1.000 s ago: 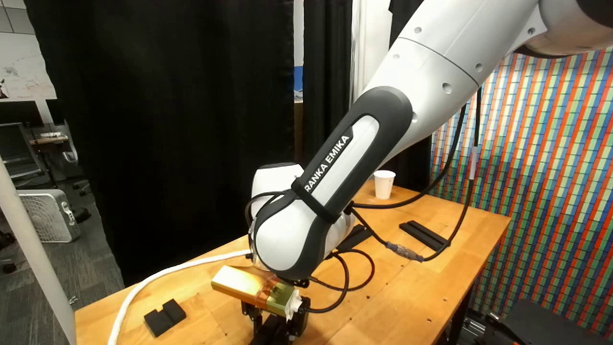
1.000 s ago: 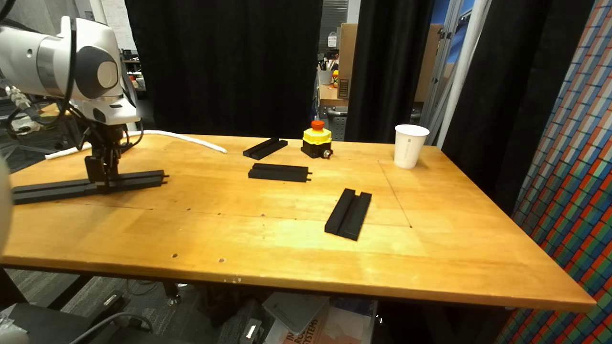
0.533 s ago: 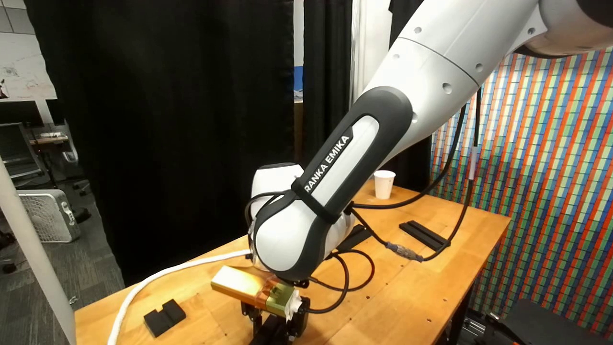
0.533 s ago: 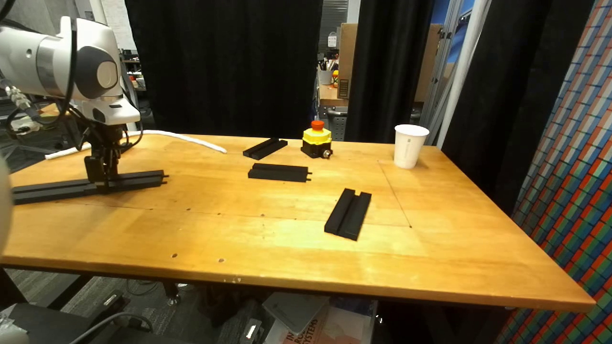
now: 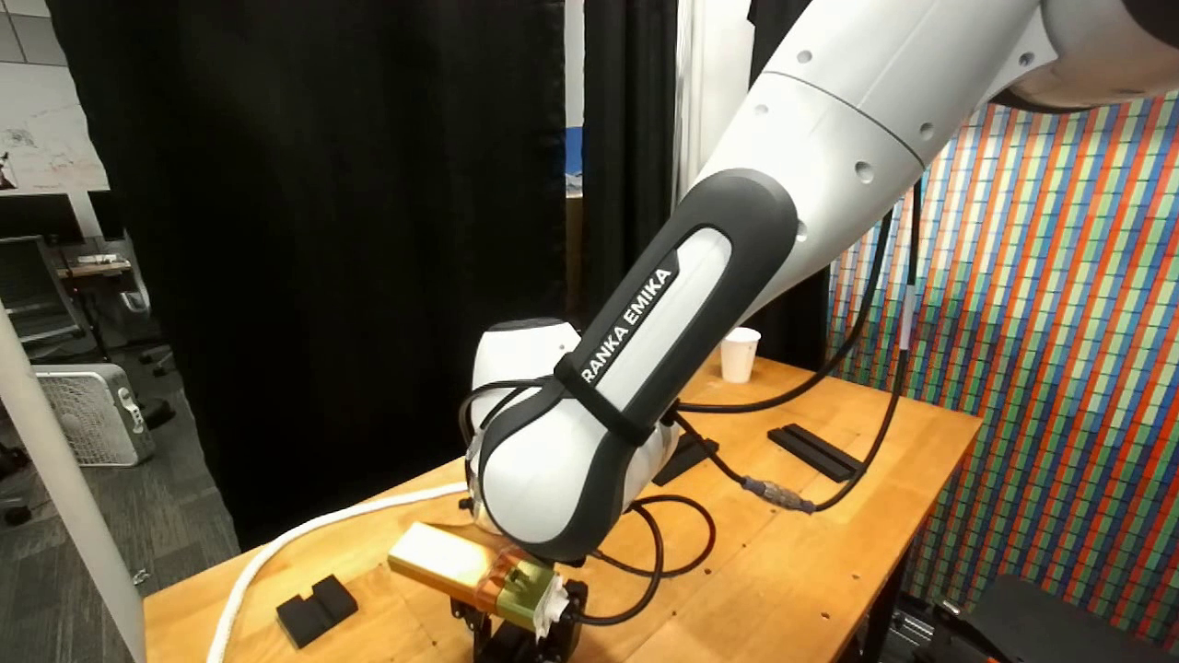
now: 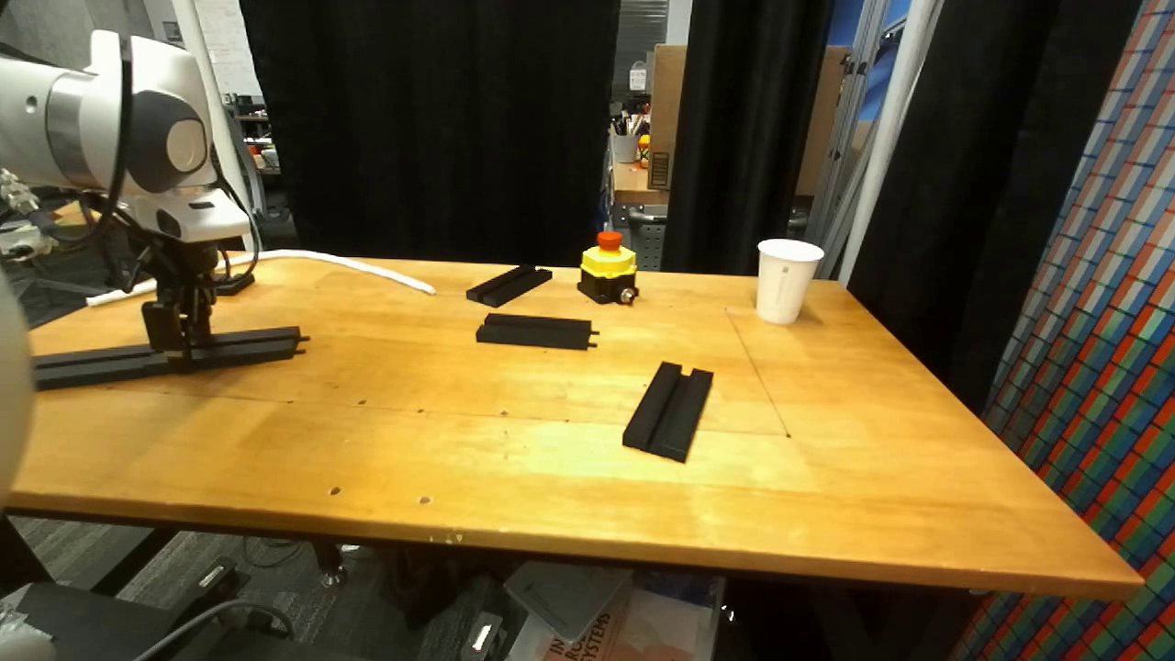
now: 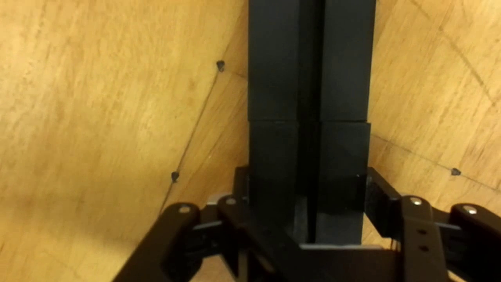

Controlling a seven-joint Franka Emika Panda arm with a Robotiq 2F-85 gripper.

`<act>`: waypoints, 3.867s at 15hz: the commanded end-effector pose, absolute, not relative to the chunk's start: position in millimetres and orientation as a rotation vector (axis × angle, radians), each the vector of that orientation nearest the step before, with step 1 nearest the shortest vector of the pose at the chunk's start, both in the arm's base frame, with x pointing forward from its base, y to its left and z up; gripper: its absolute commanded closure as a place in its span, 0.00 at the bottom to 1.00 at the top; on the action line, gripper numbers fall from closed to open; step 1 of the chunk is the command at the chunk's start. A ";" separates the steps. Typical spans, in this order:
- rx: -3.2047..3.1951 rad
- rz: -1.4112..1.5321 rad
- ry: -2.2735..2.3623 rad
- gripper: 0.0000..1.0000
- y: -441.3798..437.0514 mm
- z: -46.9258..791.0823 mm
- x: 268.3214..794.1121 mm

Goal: Connect the four black pieces together

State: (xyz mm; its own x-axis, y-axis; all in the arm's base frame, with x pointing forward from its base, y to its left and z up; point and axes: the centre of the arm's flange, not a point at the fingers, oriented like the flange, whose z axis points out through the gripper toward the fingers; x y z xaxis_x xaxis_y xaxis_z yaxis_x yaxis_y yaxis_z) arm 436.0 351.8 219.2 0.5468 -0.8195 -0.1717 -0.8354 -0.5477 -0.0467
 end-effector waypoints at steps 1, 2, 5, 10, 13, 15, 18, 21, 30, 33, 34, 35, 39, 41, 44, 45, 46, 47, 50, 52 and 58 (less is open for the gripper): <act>-2.626 0.186 1.440 0.55 366.8 205.3 427.9; -2.621 0.184 1.437 0.55 367.4 205.3 427.1; -2.618 0.188 1.436 0.01 368.3 201.6 426.0; -2.615 0.193 1.438 0.00 370.4 197.1 424.2; -2.611 0.167 1.443 0.00 368.1 216.6 420.2; -2.620 0.146 1.445 0.00 368.1 241.9 417.4; -2.659 0.111 1.459 0.00 364.8 289.7 407.3; -2.737 0.075 1.491 0.00 339.4 342.9 395.4; -2.570 0.002 1.790 0.00 208.8 421.9 406.5; -2.512 -0.027 1.869 0.00 173.6 420.9 424.4; -2.493 -0.023 1.891 0.00 160.4 416.2 431.3; -2.473 -0.010 1.907 0.00 147.5 411.2 437.8; -2.461 0.029 1.901 0.00 98.8 383.3 464.1; -2.494 0.035 1.844 0.00 81.1 365.7 478.4; -2.559 0.010 1.720 0.00 62.9 340.4 503.4; -2.578 0.001 1.687 0.00 58.6 335.9 510.7; -2.596 -0.009 1.651 0.00 55.9 330.8 518.3; -2.610 -0.016 1.623 0.00 54.6 328.8 525.0; -2.614 -0.033 1.601 0.00 51.8 322.8 545.4; -2.598 -0.033 1.621 0.00 51.0 319.3 555.6; -2.490 0.001 1.705 0.00 42.6 293.9 576.8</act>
State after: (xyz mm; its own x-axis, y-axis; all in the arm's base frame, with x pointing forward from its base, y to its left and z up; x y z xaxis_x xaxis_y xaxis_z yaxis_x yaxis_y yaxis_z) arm 557.7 47.4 304.4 0.4035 -0.9138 -0.0452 -0.9138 -0.4001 -0.0700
